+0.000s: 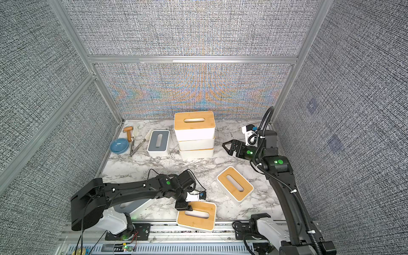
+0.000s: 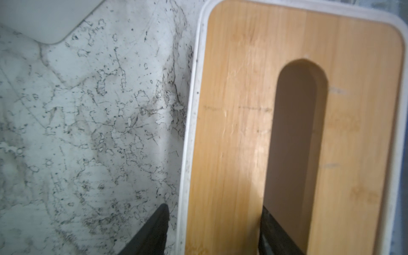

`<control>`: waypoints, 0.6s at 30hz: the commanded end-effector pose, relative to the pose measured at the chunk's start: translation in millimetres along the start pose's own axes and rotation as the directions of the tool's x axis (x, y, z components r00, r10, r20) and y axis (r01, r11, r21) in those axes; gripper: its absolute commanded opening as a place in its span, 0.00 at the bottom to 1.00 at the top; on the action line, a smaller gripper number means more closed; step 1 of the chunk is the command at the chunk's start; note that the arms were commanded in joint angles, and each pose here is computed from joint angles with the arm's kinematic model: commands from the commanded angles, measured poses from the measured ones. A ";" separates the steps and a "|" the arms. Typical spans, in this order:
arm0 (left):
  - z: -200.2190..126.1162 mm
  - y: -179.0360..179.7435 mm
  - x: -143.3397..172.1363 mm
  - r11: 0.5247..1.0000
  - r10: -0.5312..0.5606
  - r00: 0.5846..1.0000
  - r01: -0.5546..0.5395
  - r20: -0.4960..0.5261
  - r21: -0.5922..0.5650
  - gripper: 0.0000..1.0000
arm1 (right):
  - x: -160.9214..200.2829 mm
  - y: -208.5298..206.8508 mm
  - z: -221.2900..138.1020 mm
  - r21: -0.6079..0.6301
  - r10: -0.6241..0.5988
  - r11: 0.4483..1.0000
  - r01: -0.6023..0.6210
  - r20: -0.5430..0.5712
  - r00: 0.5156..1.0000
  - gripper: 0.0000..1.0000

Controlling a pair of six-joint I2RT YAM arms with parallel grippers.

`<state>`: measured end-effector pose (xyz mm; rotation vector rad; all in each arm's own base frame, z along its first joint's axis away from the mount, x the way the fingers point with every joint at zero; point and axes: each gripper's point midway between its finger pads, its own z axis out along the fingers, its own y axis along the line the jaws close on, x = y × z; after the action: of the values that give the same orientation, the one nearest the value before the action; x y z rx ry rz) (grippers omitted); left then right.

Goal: Stack the tissue boxes
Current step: Pick up the tissue box from the center of the board.

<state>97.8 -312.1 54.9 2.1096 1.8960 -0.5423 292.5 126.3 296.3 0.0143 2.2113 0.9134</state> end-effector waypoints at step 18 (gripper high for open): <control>-6.7 32.3 3.4 0.973 -0.155 0.987 0.145 -0.045 -0.178 0.30 | 5.9 -6.0 2.5 0.020 0.001 1.000 0.000 -0.022 1.000 0.99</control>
<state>117.3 -312.0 54.8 2.0011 2.0177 -0.4062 294.0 126.2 292.8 0.0068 2.2196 0.9060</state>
